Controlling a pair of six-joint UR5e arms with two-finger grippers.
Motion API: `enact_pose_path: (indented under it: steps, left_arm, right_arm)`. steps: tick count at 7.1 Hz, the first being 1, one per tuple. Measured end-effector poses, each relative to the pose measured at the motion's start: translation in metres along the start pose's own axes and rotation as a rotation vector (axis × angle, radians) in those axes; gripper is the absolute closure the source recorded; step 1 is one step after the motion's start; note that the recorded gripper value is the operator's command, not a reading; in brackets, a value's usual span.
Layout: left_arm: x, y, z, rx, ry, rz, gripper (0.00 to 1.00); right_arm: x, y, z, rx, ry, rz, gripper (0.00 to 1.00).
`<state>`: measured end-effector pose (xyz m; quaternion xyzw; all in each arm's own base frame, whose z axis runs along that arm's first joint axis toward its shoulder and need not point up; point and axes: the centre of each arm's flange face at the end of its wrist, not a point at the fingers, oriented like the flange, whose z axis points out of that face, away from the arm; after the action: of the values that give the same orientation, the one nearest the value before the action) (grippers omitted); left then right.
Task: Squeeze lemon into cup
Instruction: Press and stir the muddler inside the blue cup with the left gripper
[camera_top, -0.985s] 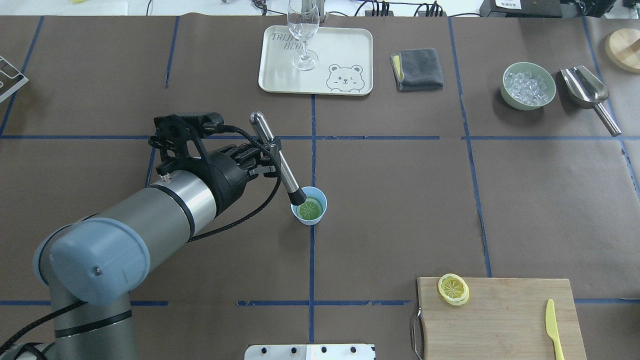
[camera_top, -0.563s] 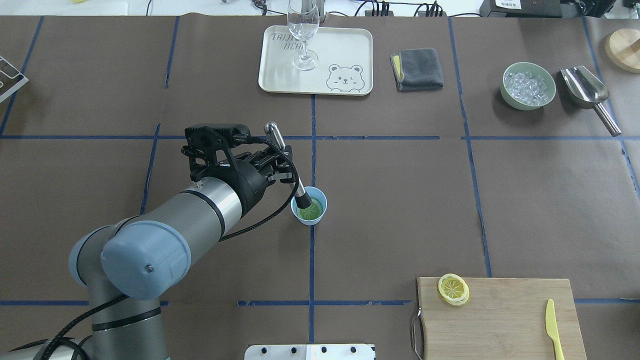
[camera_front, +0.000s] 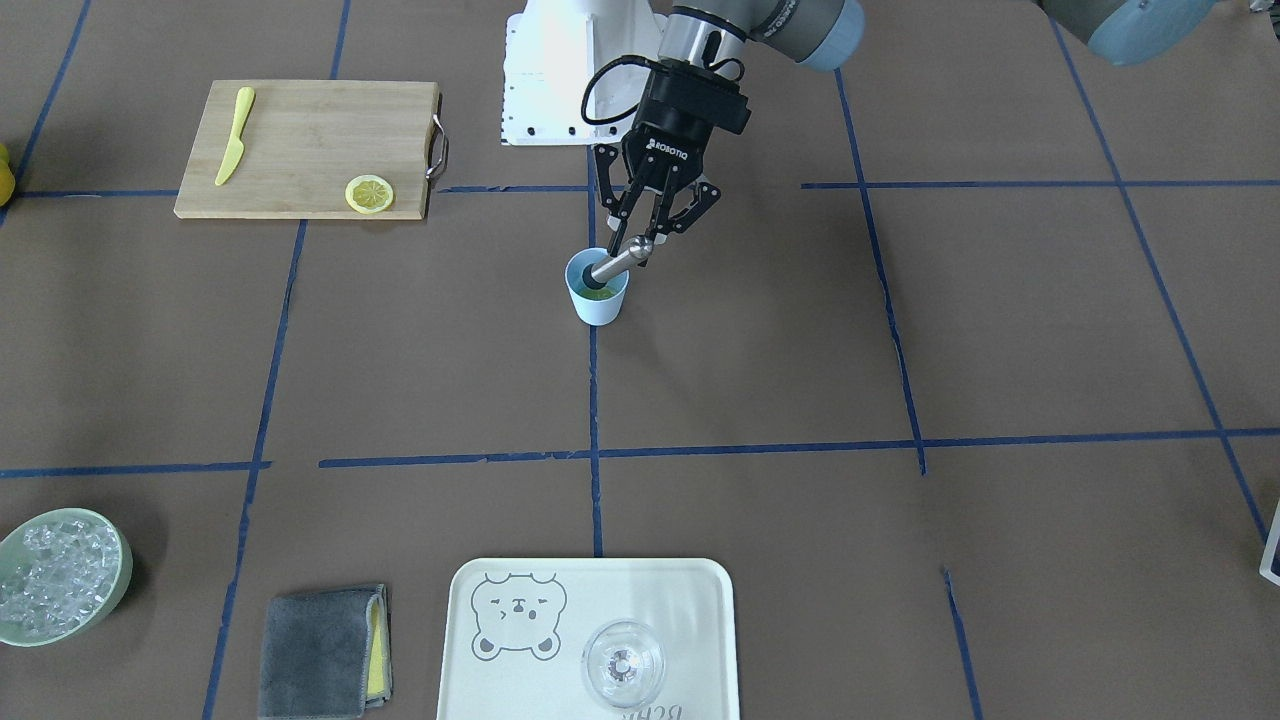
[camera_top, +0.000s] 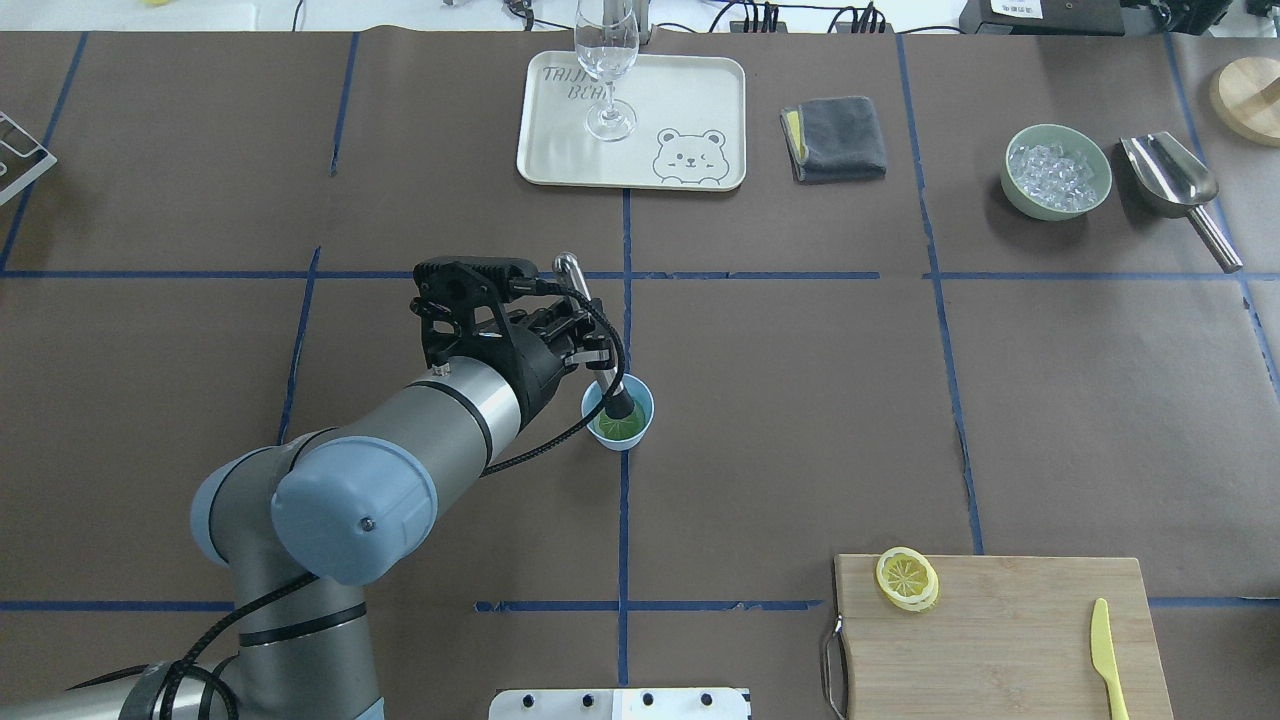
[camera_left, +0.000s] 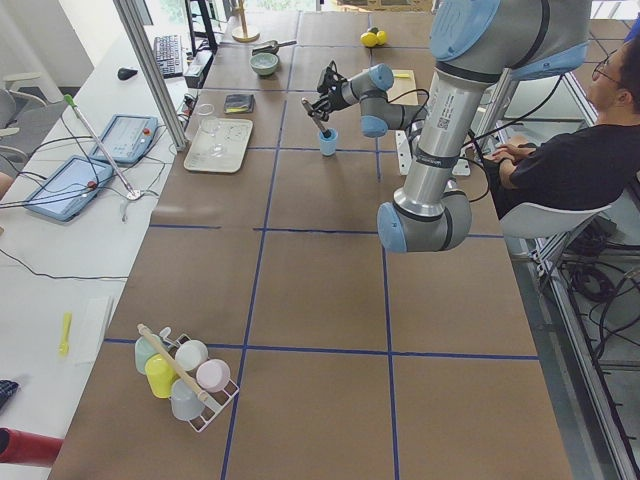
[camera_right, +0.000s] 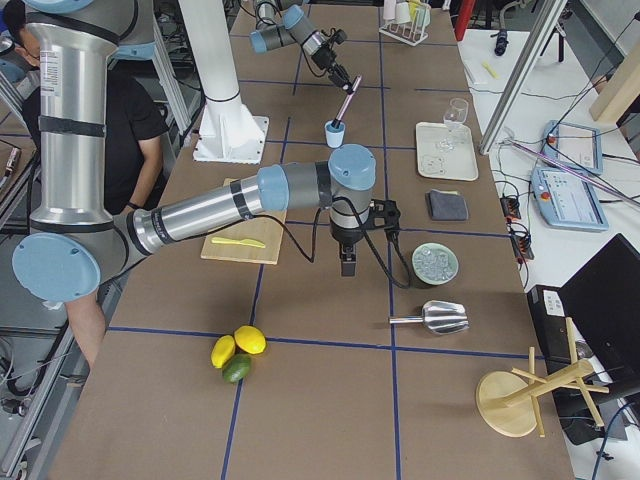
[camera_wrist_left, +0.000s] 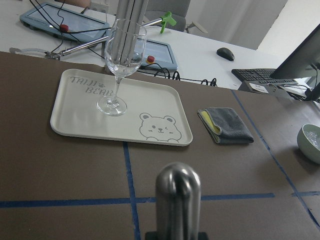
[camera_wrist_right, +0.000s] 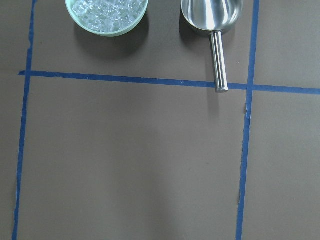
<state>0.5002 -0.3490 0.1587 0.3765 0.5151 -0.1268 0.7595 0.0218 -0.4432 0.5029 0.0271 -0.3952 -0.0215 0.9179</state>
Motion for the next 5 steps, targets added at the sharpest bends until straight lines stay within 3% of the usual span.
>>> enact_pose_path:
  steps: [5]
  left_arm:
    - [-0.002, 0.025, 0.015, -0.025, 0.0, 0.01, 1.0]
  right_arm:
    - [0.002, 0.001, -0.003, 0.006, -0.001, 0.005, 0.0]
